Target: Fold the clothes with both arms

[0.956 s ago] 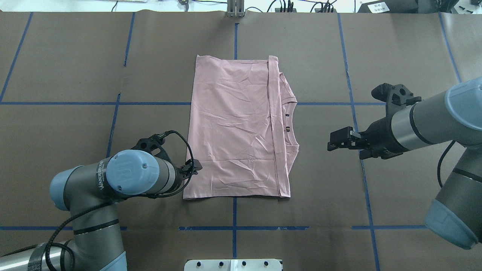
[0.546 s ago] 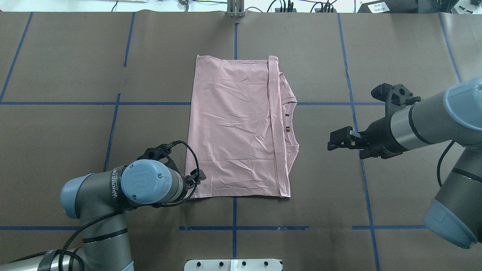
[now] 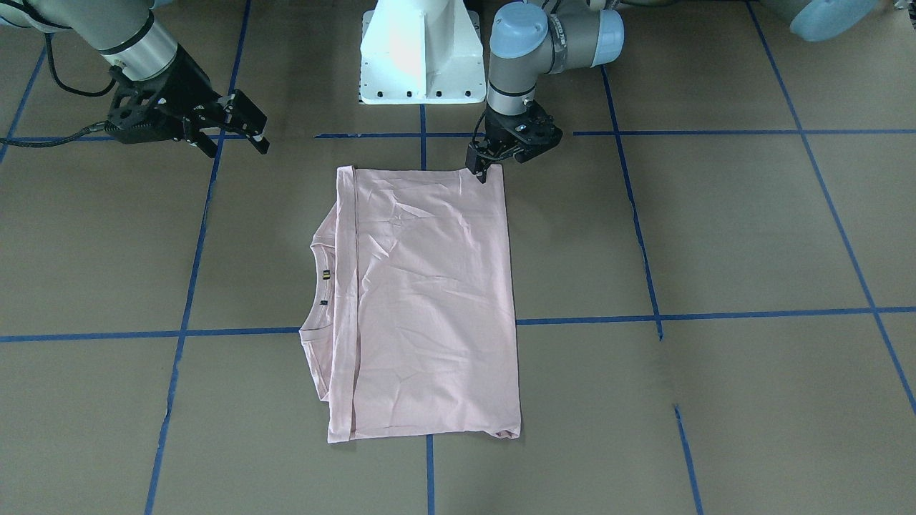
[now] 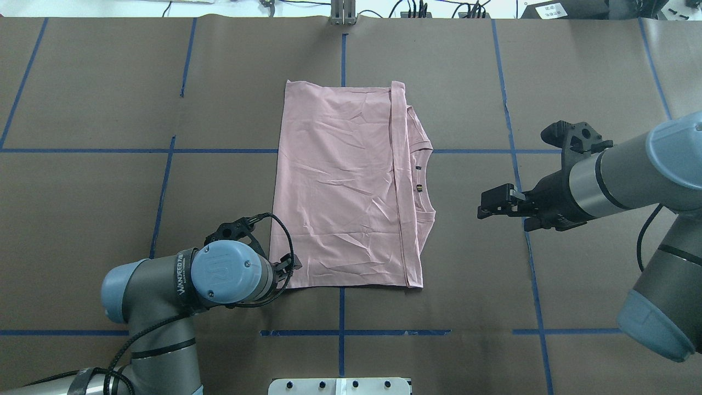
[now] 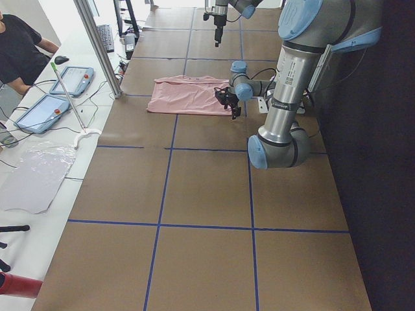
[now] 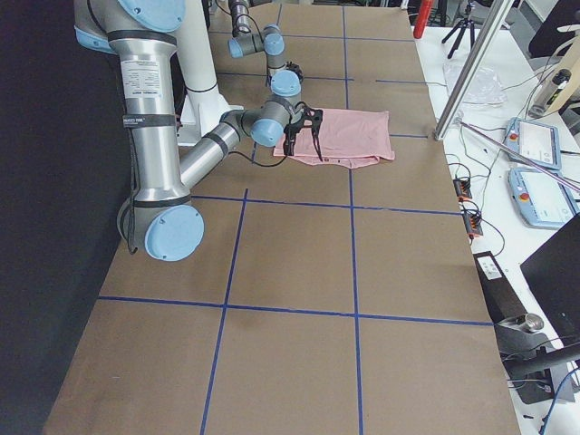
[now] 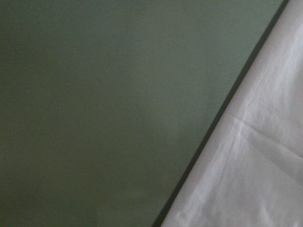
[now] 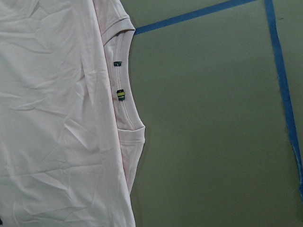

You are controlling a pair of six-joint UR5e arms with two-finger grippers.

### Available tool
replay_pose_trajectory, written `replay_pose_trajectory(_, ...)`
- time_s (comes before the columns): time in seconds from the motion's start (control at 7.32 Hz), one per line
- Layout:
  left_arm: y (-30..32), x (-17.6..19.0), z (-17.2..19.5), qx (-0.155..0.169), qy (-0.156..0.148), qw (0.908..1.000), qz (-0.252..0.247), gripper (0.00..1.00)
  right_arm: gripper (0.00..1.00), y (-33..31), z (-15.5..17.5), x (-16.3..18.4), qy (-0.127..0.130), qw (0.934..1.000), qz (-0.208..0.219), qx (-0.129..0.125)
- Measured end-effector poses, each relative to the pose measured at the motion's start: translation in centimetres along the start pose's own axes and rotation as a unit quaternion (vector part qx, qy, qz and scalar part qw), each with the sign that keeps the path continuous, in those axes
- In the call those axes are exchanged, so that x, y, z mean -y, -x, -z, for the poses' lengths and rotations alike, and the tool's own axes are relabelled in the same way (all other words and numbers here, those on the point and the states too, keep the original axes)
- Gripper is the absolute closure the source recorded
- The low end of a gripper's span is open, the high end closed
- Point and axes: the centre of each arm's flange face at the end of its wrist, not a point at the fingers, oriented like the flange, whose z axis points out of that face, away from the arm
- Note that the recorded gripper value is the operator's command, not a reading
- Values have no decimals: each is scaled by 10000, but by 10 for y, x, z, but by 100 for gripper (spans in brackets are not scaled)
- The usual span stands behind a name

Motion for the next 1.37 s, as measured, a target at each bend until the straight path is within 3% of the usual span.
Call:
replay_pose_trajectory(0.27,-3,-2,1,-19,15,10000,-9,30,0,0,1,1,-11,10000,-6,4)
replay_pose_trajectory(0.68,-4,-3,2,-34,19,10000,-18,81,0,-1,2,2,-16,10000,-7,8)
replay_pose_trajectory(0.96,-4,-3,3,-41,21,10000,-26,98,0,-1,3,3,-19,10000,-12,7)
replay_pose_trajectory(1.37,-8,-5,10,-114,55,9999,-62,100,0,-2,4,4,-20,10000,-11,8)
